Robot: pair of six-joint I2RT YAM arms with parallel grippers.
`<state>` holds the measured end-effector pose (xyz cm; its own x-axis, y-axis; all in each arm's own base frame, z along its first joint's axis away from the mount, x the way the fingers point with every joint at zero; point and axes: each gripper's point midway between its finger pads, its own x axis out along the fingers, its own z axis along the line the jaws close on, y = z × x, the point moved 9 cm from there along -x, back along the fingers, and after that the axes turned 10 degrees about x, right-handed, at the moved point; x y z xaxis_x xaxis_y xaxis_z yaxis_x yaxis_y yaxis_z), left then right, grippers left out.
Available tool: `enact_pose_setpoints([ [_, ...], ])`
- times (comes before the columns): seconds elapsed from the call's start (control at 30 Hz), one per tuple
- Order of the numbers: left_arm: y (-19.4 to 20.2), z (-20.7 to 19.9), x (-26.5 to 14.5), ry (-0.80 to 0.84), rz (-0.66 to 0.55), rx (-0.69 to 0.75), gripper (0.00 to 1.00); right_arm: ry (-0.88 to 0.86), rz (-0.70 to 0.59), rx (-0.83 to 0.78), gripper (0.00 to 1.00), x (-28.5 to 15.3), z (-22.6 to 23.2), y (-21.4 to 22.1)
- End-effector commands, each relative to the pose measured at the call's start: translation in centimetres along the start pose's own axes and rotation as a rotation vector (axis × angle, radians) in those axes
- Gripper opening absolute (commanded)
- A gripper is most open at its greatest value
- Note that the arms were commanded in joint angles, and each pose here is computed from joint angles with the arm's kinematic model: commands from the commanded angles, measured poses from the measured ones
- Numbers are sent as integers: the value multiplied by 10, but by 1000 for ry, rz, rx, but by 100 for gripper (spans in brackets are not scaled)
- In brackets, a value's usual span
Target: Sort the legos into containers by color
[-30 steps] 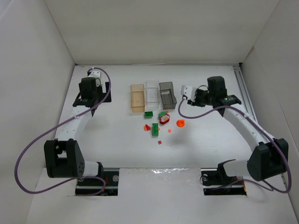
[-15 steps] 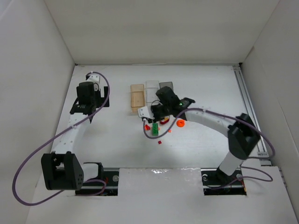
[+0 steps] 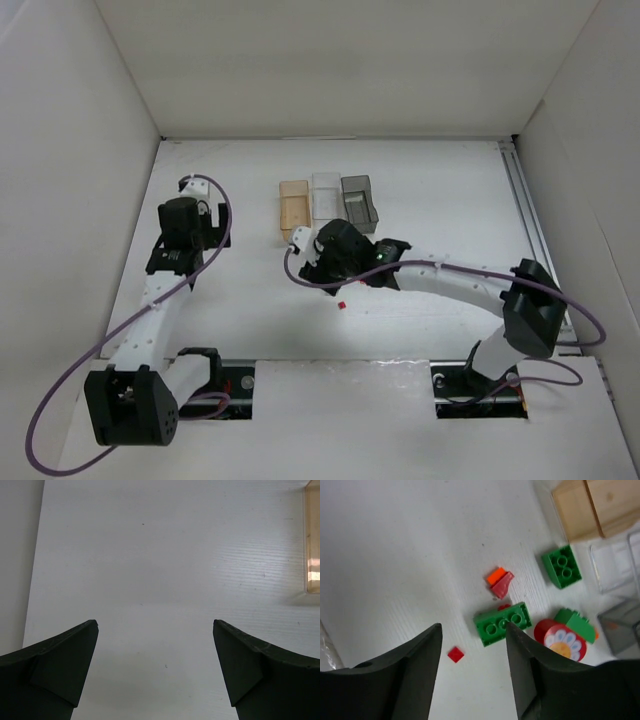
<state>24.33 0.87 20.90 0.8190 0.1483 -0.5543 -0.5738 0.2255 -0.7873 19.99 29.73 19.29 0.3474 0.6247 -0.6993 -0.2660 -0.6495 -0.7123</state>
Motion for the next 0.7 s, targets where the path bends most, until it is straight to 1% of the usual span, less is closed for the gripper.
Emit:
enact_pose_setpoints([
  [0.0,-6,4,-10,-23,-51,-6,100,225,14,335,60,4,-15,-2],
  [0.03,-5,5,-10,-34,-49,-6,100,236,41,382,70,7,-18,-2],
  [0.07,-2,4,-12,-35,-53,-7,100,224,12,432,73,7,-25,-17],
  [0.1,-3,6,-14,-46,-60,-9,100,228,58,489,73,22,-24,-15],
  [0.2,-1,8,-20,-62,-79,9,100,269,113,556,73,30,-28,-19],
  [0.23,2,8,-21,-62,-79,9,100,272,140,598,73,33,-30,-13],
  [0.33,-1,11,-31,-79,-110,12,100,205,162,706,73,39,-30,-6],
  [0.37,2,12,-34,-81,-114,21,100,208,171,726,70,42,-29,-4],
  [0.4,5,13,-36,-95,-115,19,100,214,192,744,68,42,-27,1],
  [0.57,10,14,-41,-98,-121,42,100,229,237,794,68,49,-24,13],
  [0.6,11,15,-43,-107,-118,41,100,218,250,796,71,50,-22,17],
  [0.67,12,15,-45,-107,-117,50,100,218,276,822,73,53,-19,24],
])
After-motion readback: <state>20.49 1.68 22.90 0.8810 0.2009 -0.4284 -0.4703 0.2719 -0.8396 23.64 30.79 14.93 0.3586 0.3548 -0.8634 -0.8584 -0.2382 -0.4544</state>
